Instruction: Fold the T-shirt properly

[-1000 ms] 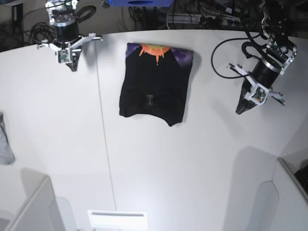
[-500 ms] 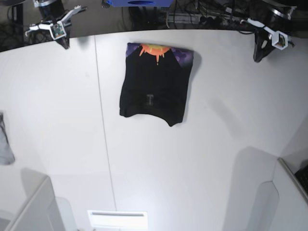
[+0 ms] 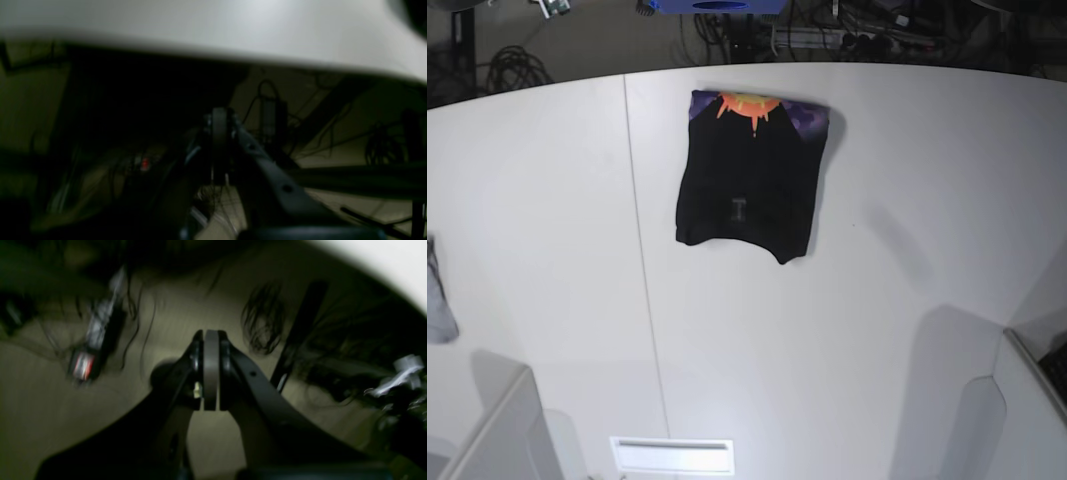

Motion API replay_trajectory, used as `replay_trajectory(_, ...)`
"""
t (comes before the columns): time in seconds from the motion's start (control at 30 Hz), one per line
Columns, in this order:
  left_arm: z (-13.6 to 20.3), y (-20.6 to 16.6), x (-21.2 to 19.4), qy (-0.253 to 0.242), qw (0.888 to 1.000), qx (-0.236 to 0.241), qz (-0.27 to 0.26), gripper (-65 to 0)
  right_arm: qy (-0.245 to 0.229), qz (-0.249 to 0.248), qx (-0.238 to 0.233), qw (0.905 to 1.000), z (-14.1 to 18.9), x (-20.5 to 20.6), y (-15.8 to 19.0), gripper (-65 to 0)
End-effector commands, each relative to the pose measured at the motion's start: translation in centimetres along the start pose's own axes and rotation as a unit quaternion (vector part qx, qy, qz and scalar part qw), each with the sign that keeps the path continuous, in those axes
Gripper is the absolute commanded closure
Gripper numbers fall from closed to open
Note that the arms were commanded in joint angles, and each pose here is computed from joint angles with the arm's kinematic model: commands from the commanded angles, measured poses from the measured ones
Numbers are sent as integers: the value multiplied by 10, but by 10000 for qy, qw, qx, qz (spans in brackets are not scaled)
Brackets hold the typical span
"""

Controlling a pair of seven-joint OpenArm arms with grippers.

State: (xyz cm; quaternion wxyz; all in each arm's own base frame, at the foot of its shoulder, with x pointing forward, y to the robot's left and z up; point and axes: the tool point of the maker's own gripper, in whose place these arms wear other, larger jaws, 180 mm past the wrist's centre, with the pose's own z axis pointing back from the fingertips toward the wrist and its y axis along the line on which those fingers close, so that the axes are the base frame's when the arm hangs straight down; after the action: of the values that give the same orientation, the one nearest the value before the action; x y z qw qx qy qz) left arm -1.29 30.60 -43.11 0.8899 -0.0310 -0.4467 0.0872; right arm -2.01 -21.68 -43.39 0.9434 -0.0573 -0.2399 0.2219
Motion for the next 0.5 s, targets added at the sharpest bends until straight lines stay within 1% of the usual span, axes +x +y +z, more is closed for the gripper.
replay_trajectory(0.0,8,2,-3,-10,10000,-5,79,0,38,78,46,10000,0,-4,3,0)
replay_trajectory(0.1,16,-4,-34,256,9990,-18,354,0,533,260,270,9979,-10,-37,15,0)
replay_trajectory(0.2,17,-5,-59,516,9971,-14,550,0,815,507,641,9933,-19,-60,37,0)
replay_trajectory(0.3,16,-11,-94,1047,9929,-135,551,0,1021,730,913,9879,-25,-78,54,0)
replay_trajectory(0.47,2,-24,-130,1573,9852,-311,603,0,1241,930,1094,9818,-37,-97,67,0)
